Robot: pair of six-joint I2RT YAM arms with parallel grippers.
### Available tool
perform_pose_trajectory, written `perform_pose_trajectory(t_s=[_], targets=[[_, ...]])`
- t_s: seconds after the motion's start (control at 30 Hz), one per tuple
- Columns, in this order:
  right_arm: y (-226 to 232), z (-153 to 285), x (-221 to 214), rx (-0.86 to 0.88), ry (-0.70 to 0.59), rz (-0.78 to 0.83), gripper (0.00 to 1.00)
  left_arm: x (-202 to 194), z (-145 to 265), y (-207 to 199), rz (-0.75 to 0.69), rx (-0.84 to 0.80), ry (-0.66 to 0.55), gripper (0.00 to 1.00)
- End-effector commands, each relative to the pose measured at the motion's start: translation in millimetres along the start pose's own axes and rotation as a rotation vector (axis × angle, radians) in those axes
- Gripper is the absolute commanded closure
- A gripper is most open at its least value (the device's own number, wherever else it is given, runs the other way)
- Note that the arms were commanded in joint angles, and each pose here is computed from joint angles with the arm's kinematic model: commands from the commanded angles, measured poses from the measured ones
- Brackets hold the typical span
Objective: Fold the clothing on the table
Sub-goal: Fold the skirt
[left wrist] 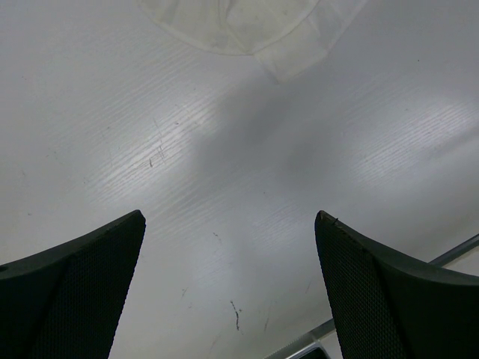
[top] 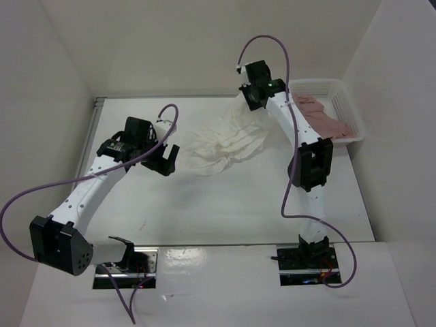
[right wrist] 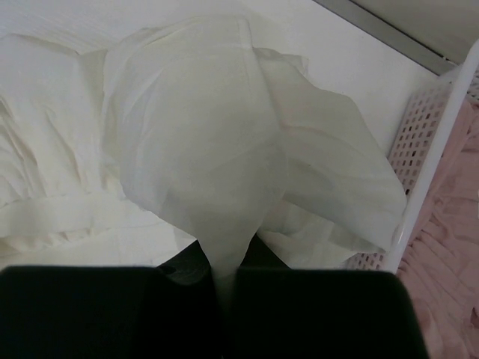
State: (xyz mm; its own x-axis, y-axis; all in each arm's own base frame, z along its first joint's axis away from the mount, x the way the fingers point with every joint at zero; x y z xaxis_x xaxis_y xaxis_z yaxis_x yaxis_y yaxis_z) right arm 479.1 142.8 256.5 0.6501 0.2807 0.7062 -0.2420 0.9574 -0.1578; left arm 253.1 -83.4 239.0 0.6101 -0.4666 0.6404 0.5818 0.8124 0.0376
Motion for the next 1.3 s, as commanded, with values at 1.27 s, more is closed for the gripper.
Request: perform_pose_trajectory(t_s=[1.27], targets=[[241, 40, -32, 0.427, 0.129, 0.270, 1.00, 8, 85, 37, 0.168, 0.430, -0.329, 0.00]])
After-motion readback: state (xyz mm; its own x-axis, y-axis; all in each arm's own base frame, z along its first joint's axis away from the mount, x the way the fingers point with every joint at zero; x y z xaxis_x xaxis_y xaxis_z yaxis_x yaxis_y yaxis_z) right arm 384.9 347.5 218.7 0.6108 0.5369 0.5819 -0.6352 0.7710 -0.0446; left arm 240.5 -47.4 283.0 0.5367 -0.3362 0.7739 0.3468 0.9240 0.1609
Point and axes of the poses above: each gripper's point midway between its finger pads, its own z axis back along the fingers, its own y axis along the line the jaws close on, x = y × z, the point moved 8 cm from there along z, back along the fingers, and after that the axes turned 8 degrees about -z, right-handed, at the moved point
